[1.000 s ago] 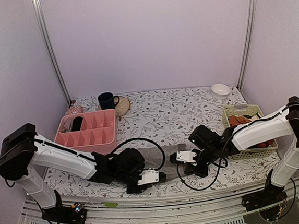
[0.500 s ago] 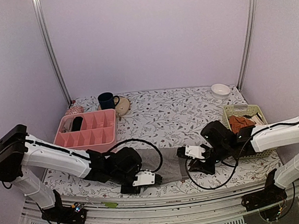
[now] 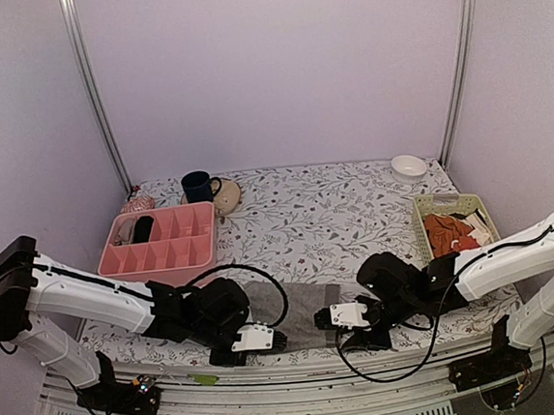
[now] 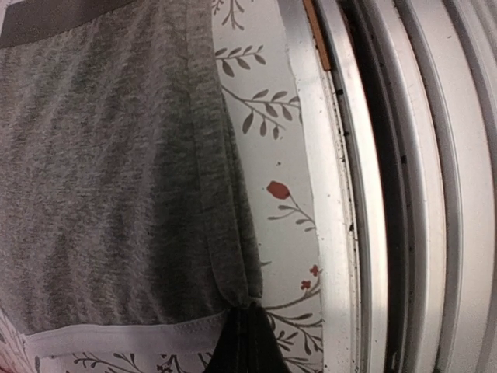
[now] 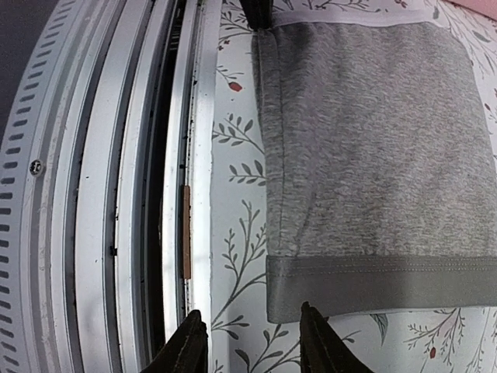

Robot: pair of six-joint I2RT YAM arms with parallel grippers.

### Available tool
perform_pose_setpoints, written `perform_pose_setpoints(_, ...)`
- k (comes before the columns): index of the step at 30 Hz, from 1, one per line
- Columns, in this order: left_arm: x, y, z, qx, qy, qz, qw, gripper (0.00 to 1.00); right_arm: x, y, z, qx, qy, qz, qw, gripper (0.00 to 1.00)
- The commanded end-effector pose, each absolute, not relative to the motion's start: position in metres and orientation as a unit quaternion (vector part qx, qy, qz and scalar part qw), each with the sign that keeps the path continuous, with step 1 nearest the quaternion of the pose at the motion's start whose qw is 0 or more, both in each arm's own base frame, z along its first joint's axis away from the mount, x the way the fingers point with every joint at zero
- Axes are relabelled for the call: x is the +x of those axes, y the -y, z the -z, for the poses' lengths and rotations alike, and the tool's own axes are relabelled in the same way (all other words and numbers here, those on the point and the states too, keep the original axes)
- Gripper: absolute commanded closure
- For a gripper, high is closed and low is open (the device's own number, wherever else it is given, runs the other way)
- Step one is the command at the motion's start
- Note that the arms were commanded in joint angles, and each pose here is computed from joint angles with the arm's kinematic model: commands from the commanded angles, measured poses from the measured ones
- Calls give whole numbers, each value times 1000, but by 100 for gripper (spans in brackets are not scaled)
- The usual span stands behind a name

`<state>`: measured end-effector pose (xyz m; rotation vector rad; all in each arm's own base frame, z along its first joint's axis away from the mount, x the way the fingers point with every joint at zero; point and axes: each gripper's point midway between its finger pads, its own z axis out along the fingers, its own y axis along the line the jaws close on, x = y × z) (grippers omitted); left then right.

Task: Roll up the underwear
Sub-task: Move the underwear to the center of the board, then pick up the underwear from the center of the board.

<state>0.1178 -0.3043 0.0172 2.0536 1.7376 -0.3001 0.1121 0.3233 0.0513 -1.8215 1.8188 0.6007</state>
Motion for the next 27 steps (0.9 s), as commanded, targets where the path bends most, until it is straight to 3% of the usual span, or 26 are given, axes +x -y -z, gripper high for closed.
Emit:
perform_pose_setpoints(1, 115, 300, -18, 741, -626, 117, 211, 100, 112, -341, -55, -680, -643, -220, 277, 57)
perform_pose_setpoints(9, 118, 300, -19, 741, -626, 113, 216, 100, 107, -347, -31, -704, -631, -209, 249, 65)
perform_pose_setpoints(18, 118, 301, -21, 742, -622, 116, 221, 100, 123, -343, -10, -696, -661, -155, 232, 67)
perform_pose_setpoints(27, 122, 301, -24, 743, -620, 116, 225, 100, 116, -325, 6, -694, -679, -140, 195, 89)
